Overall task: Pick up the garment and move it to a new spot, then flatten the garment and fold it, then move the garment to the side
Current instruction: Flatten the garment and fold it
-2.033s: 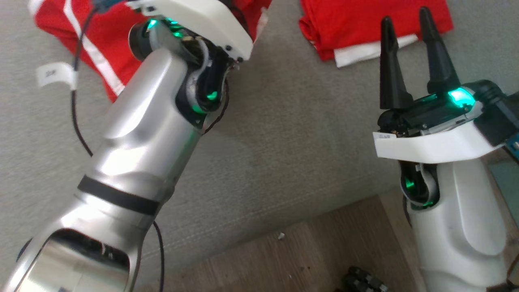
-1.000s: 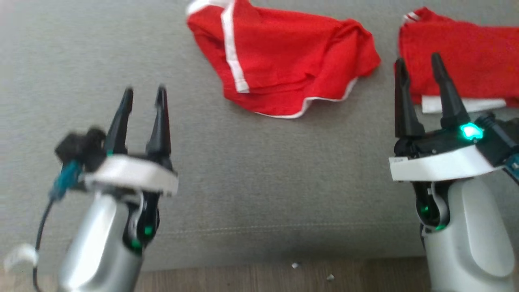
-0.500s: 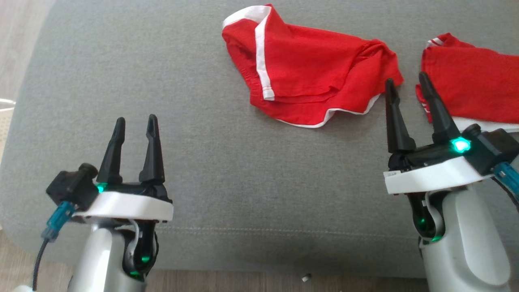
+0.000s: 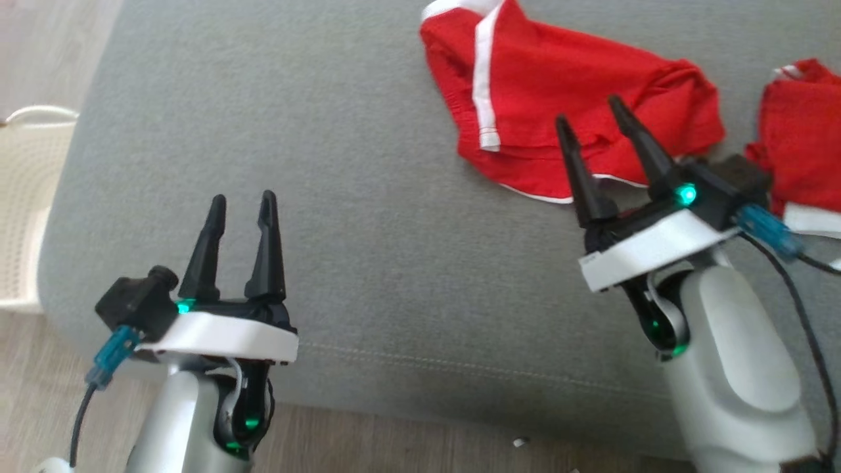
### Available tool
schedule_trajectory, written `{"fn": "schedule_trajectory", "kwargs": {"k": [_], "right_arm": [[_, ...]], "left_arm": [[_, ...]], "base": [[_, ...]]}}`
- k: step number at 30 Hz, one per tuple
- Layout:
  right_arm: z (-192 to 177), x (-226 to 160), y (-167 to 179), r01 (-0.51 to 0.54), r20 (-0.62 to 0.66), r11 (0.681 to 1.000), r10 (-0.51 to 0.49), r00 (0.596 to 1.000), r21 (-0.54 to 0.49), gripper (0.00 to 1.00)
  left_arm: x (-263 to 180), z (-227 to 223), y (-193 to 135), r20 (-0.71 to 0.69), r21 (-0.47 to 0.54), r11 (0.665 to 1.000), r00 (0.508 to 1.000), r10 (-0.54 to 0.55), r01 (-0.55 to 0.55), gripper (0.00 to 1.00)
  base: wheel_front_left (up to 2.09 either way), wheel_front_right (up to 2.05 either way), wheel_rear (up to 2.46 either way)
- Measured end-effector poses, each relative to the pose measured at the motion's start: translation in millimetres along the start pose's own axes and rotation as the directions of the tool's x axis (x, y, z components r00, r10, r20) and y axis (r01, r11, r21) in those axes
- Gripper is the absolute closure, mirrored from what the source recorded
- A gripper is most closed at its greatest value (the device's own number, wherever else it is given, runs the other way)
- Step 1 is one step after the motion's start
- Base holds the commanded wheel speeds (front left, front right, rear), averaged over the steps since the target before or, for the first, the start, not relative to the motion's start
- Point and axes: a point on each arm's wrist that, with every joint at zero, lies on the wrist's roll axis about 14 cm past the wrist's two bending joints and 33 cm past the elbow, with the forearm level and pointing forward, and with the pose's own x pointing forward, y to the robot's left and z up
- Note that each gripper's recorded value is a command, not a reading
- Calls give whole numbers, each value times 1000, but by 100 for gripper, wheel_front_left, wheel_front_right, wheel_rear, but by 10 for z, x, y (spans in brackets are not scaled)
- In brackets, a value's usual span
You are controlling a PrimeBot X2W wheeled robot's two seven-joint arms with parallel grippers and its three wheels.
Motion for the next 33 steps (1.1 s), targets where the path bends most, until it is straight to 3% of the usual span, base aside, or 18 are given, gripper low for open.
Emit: {"fn": "schedule_trajectory", "kwargs": {"k": [11,24,25,26,33], "right_arm": [[-626,275,107,-83,-201,996,85,976,19,0],[-975,499,46,-105,-294,994,102,950,6,0],[-1002,502,42,-103,-299,995,101,949,10,62],[-1030,501,36,-101,-306,995,100,947,12,100],[-1067,488,-38,-67,-307,997,77,949,43,100]], "left_arm": [[-59,-91,177,-33,-16,997,997,70,-70,0],[-16,-151,239,-52,-27,995,994,96,-98,0],[-18,-156,248,-54,-26,995,994,99,-101,0],[-20,-160,254,-55,-25,994,993,101,-103,0],[-16,-161,252,-55,-27,994,993,103,-105,0]], "base": [[0,0,0],[0,0,0],[0,0,0],[0,0,0],[0,0,0]]}}
